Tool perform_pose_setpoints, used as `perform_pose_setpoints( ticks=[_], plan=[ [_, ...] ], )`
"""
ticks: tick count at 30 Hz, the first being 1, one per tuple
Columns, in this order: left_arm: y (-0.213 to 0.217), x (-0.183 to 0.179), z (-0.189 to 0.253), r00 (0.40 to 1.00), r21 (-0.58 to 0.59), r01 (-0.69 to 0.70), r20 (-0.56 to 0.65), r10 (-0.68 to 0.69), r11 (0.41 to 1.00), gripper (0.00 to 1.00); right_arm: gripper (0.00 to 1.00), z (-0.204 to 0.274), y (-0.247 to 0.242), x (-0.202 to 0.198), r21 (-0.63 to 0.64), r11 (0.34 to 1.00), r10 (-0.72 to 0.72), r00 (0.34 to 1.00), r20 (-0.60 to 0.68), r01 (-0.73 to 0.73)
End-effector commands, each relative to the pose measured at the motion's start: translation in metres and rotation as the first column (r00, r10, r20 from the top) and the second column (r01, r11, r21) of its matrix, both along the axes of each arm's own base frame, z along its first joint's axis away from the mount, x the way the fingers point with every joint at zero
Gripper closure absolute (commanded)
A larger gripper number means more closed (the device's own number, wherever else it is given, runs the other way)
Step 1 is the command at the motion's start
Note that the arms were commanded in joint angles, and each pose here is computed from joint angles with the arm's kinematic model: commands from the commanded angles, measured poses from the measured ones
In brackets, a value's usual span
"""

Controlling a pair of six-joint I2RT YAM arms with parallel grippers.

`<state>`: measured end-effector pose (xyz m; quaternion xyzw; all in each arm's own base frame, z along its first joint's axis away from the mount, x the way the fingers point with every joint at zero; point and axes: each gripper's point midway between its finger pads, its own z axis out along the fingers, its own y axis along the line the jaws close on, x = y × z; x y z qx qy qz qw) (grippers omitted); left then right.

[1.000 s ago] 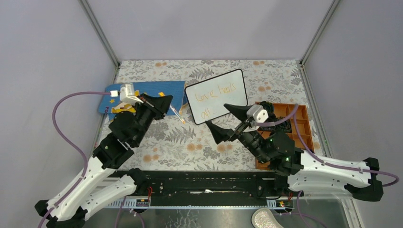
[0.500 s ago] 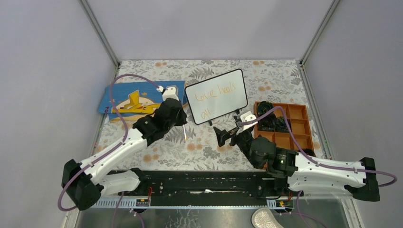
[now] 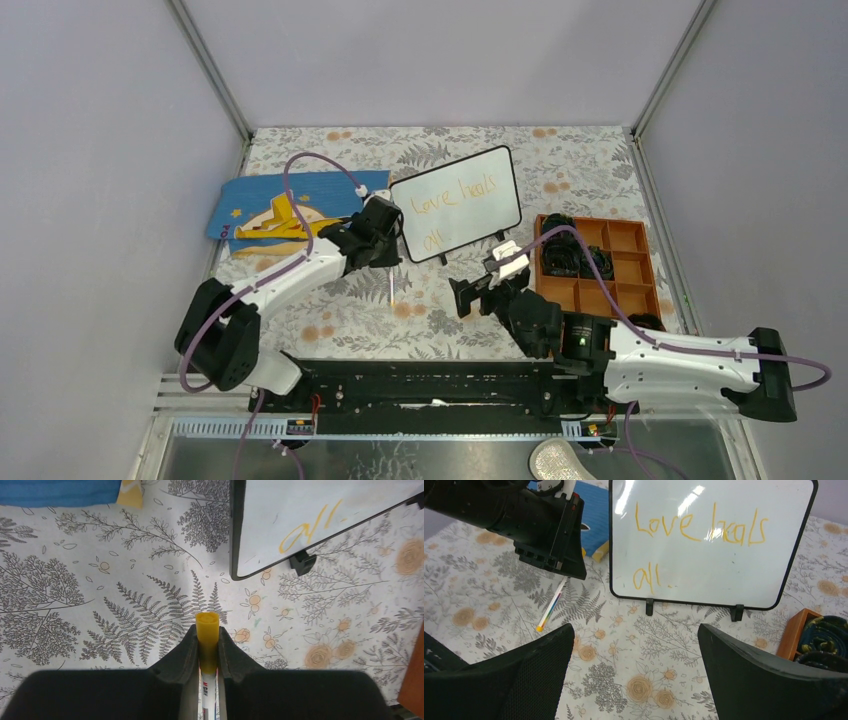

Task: Write a sentence on the whiteboard
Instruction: Place the whiteboard marker at the center of the board.

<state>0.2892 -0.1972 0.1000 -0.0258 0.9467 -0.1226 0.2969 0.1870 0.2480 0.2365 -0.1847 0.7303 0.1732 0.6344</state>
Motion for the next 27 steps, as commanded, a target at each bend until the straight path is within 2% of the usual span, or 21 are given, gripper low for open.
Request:
perform_pose_setpoints(
  ticks=[1, 18, 24, 27],
  plan=[
    [-0.002, 0.006, -0.007, 1.000, 0.012, 0.005, -0.008, -0.005, 1.000, 1.00, 0.00, -0.005, -0.004, 0.003, -0.042, 0.998, -0.041, 0.999, -0.029, 0.040],
    [0.016, -0.021, -0.076, 0.989, 0.090, -0.023, -0.143, 0.035, 0.996, 0.98, 0.00, -0.013, -0.007, 0.004, -0.067, 0.996, -0.063, 0.997, -0.045, 0.060],
    [0.018, -0.016, -0.085, 0.987, 0.113, -0.050, -0.143, 0.066, 0.992, 0.92, 0.00, -0.012, -0.006, 0.004, -0.070, 0.996, -0.064, 0.997, -0.046, 0.060],
    [0.018, -0.015, -0.089, 0.986, 0.117, -0.052, -0.153, 0.069, 0.992, 0.85, 0.00, -0.011, -0.007, 0.006, -0.071, 0.995, -0.079, 0.996, -0.040, 0.076]
  ],
)
